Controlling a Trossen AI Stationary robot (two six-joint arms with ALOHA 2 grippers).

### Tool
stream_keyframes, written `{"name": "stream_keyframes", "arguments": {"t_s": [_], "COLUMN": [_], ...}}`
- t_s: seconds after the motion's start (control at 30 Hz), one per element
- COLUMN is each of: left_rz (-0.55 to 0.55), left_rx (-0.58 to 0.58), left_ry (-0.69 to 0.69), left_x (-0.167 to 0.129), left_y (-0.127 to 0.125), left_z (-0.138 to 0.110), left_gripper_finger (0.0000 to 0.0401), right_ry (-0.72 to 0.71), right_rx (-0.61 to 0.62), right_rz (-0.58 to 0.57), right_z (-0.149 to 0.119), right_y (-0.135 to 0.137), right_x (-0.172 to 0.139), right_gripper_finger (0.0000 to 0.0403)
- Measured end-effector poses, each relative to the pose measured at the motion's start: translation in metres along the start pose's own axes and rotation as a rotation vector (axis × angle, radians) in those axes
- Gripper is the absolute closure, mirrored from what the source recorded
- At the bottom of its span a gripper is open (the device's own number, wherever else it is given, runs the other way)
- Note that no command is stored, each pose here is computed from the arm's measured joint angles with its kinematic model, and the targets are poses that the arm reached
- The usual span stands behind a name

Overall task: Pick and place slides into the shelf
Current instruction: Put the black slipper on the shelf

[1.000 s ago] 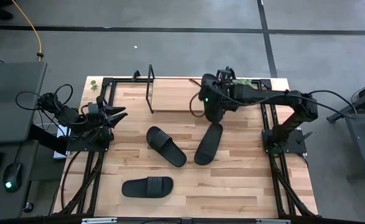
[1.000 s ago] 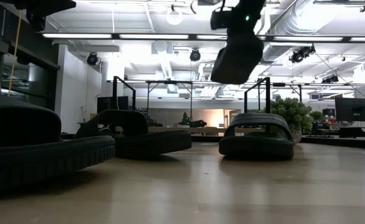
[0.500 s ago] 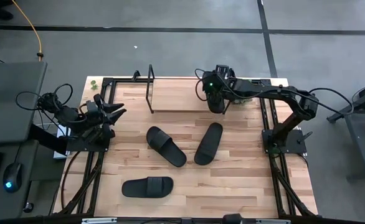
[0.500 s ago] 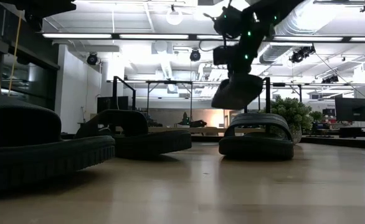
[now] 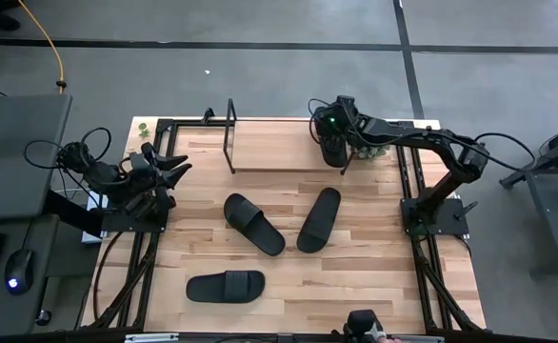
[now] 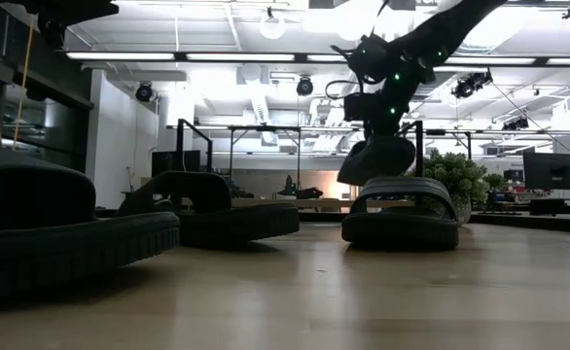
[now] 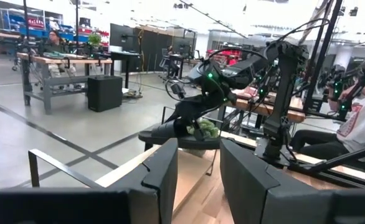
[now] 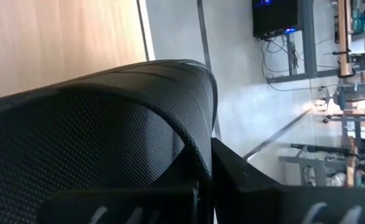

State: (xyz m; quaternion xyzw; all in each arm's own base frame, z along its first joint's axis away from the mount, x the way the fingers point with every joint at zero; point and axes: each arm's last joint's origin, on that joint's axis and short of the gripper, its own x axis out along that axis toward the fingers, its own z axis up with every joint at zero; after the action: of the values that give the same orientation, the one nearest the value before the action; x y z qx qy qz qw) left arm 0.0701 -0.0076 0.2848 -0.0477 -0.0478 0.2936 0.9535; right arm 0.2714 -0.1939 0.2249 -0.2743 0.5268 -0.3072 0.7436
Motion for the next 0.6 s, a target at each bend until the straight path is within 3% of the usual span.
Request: {"name": "stream_keyframes", "arguments": {"t_s": [0.6], "left_rz": [0.019], "left_rx": [0.008], "left_ry": [0.0], "left_x": [0.0], "left_y": [0.001], "left_z": [0.0], "left_gripper_finger": [0.0295], "right_ry": [0.027], "right_rx": [0.03], "right_rz": [0.0], "right_z": [0.003], "right_y": [0.014], "right_x": [-0.005], "right_gripper_finger": [0.0403]}}
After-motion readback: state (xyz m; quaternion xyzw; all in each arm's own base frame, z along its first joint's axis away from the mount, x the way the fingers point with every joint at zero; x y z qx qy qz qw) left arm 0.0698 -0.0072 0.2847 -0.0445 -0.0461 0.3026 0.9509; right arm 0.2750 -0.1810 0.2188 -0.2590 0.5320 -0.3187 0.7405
